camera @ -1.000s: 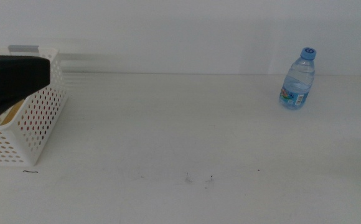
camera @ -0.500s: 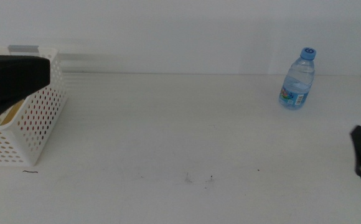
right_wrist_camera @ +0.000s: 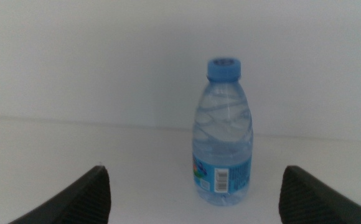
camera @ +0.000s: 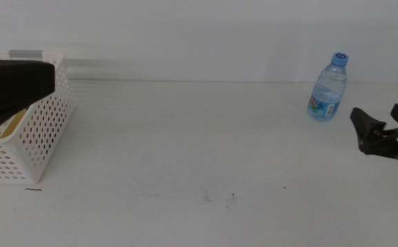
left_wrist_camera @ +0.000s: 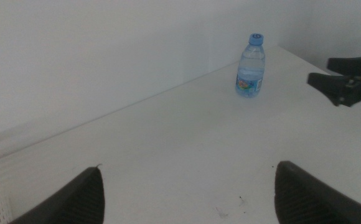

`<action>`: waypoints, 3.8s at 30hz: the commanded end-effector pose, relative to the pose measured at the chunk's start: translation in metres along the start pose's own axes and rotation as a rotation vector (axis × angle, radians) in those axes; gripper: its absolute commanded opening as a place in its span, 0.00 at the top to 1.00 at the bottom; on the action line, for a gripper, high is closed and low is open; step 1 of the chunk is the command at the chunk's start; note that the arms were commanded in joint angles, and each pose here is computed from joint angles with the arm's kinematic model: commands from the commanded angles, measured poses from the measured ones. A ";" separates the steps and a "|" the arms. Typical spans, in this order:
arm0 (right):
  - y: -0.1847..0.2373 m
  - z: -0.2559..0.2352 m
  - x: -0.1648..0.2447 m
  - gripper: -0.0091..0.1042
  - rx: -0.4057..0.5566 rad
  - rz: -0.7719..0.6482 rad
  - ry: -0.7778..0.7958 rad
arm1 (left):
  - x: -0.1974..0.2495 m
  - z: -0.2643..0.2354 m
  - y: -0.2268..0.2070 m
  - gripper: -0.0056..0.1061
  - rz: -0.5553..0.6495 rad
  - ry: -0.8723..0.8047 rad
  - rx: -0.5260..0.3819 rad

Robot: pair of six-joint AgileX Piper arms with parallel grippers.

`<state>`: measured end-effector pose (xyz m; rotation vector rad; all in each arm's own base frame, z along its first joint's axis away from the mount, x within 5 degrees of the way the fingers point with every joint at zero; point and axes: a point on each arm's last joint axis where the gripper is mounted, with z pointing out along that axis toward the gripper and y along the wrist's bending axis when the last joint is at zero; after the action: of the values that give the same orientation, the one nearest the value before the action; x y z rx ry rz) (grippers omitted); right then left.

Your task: Use arms to grab the bottles and put them into the dustbin to the left of the table.

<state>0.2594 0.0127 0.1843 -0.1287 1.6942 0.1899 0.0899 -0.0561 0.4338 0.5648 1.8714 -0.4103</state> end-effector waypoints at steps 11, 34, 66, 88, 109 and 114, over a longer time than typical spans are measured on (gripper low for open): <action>-0.023 0.082 0.029 0.21 0.013 -0.047 0.095 | -0.003 -0.002 -0.001 0.11 -0.006 -0.022 0.005; -0.045 0.187 0.063 0.18 -0.032 -0.112 0.098 | -0.003 -0.002 -0.001 0.11 -0.006 -0.024 0.005; 0.221 0.243 0.015 0.75 -0.522 -0.186 0.011 | -0.003 -0.002 -0.001 0.11 -0.004 -0.025 0.002; 0.236 0.242 0.039 0.37 -0.483 -0.142 0.151 | -0.003 -0.002 -0.001 0.11 -0.004 -0.025 0.002; 0.220 0.194 0.020 0.34 -0.490 -0.084 0.153 | -0.003 -0.002 -0.001 0.11 -0.005 -0.026 0.004; 0.205 0.147 -0.003 0.34 -0.498 -0.086 0.178 | -0.003 -0.002 -0.001 0.11 -0.005 -0.026 0.004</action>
<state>0.3717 0.2519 0.1601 -0.6090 1.8237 0.5408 0.0901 -0.0561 0.4342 0.5627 1.8672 -0.4102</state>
